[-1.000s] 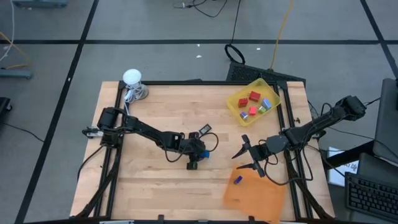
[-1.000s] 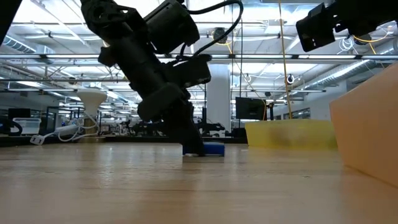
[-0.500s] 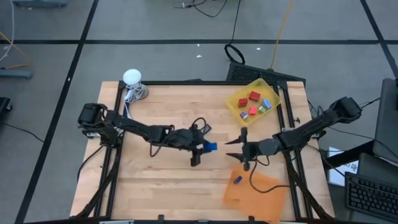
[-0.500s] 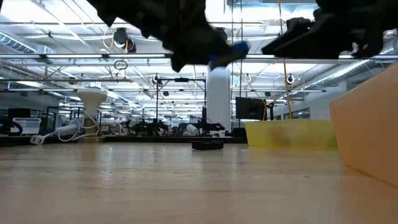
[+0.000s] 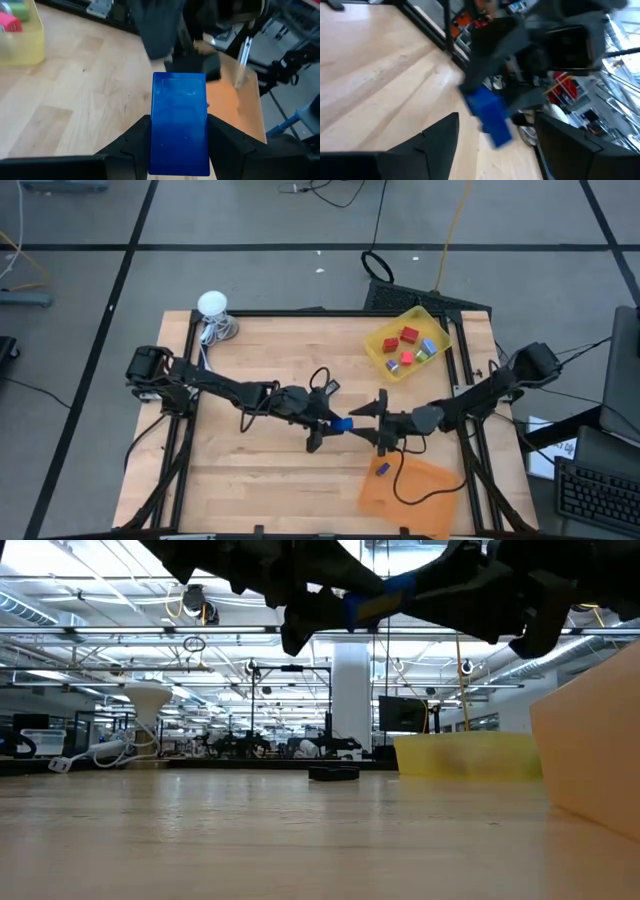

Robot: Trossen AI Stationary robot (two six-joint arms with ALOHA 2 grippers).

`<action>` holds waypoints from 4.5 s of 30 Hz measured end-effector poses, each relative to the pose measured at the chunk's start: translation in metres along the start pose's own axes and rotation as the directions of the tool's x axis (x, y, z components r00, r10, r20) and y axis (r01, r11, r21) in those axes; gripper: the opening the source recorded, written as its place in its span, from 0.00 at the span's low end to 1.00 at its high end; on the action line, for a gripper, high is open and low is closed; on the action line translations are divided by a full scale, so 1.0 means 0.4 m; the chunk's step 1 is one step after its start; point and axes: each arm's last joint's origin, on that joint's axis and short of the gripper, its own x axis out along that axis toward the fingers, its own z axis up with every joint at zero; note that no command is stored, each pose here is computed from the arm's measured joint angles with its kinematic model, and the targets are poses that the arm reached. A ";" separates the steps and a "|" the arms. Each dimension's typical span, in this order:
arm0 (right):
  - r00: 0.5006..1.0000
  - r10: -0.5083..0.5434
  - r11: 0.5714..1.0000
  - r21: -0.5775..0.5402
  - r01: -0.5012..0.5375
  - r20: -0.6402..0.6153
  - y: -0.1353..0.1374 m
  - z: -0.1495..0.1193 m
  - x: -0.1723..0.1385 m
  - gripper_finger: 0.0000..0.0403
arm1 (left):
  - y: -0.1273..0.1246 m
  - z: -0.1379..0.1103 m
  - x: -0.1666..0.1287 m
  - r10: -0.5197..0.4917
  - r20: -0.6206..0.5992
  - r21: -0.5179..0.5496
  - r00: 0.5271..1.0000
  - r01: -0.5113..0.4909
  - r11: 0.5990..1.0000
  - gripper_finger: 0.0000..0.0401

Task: Pick & Place Office items
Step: Put the blue digital clock into the orange bin, then put the black digital clock into the orange bin

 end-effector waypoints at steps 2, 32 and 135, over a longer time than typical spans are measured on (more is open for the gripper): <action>1.000 0.018 1.000 -0.001 -0.018 0.004 0.005 -0.008 0.007 0.61 | -0.001 0.003 -0.001 -0.004 0.010 -0.001 1.000 0.004 1.000 0.38; 0.994 0.090 0.967 0.236 -0.102 0.060 -0.016 0.002 -0.004 0.13 | 0.014 0.041 -0.038 -0.029 0.023 0.054 0.999 0.028 0.998 0.47; 0.713 0.695 0.477 0.682 -0.555 0.094 0.053 0.055 -0.170 0.40 | 0.275 -0.199 0.115 0.650 -0.212 0.018 0.730 -0.662 0.749 0.80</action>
